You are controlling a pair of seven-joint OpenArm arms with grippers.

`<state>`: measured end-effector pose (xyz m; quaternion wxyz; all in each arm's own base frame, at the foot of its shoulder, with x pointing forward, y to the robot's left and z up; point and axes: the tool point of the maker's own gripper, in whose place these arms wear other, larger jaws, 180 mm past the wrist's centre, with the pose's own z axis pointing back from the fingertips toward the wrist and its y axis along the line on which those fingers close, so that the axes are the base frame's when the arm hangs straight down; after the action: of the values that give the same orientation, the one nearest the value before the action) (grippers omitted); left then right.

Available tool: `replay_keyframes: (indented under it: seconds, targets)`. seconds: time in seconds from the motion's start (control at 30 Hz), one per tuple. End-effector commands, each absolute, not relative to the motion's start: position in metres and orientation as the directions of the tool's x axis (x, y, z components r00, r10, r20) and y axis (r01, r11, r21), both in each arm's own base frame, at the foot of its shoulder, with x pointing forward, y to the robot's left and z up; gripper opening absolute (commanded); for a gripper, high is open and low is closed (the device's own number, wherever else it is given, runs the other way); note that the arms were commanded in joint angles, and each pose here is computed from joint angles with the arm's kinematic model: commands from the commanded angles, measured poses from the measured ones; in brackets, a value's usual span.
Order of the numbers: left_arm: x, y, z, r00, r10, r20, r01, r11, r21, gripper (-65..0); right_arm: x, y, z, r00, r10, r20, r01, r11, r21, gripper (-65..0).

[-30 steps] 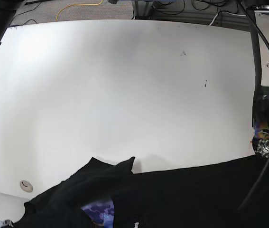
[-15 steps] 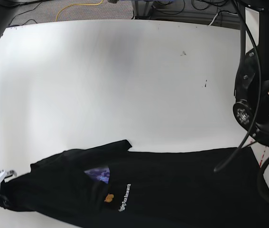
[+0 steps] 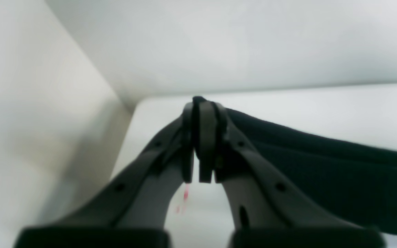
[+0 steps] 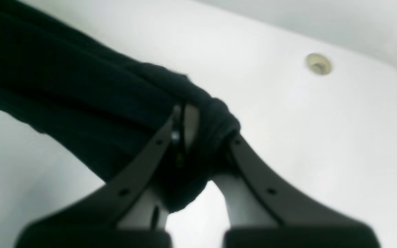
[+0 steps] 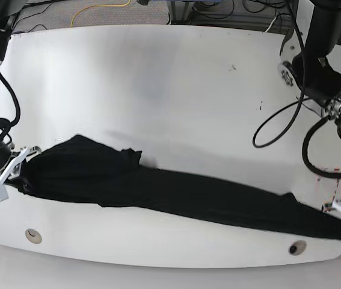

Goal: Fold the T-shirt properly

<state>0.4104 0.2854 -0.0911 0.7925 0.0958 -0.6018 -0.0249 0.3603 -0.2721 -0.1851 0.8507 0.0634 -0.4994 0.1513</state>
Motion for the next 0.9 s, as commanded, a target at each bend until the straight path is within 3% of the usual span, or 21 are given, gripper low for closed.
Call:
replay_keyframes:
  seconds: [0.0,0.43,0.87]
  targets:
    - [0.396,0.299,-0.088,0.256,-0.164,0.953,-0.125,0.972,0.2,-65.0,0.352,-0.275,-0.175,0.425,0.193,0.884,-0.302,0.951,-0.062,-65.0]
    - [0.316,0.356,-0.188,0.533,-0.176,0.828,-0.168,0.937,0.307,-65.0,0.286,-0.249,-0.25,0.589,0.167,0.79,-0.326,0.945,0.043,-65.0]
    - [0.21,0.393,-0.269,0.784,-0.163,0.599,-0.118,0.909,0.401,-65.0,0.22,-0.231,-0.313,0.746,0.102,0.658,-0.285,0.942,0.178,-65.0]
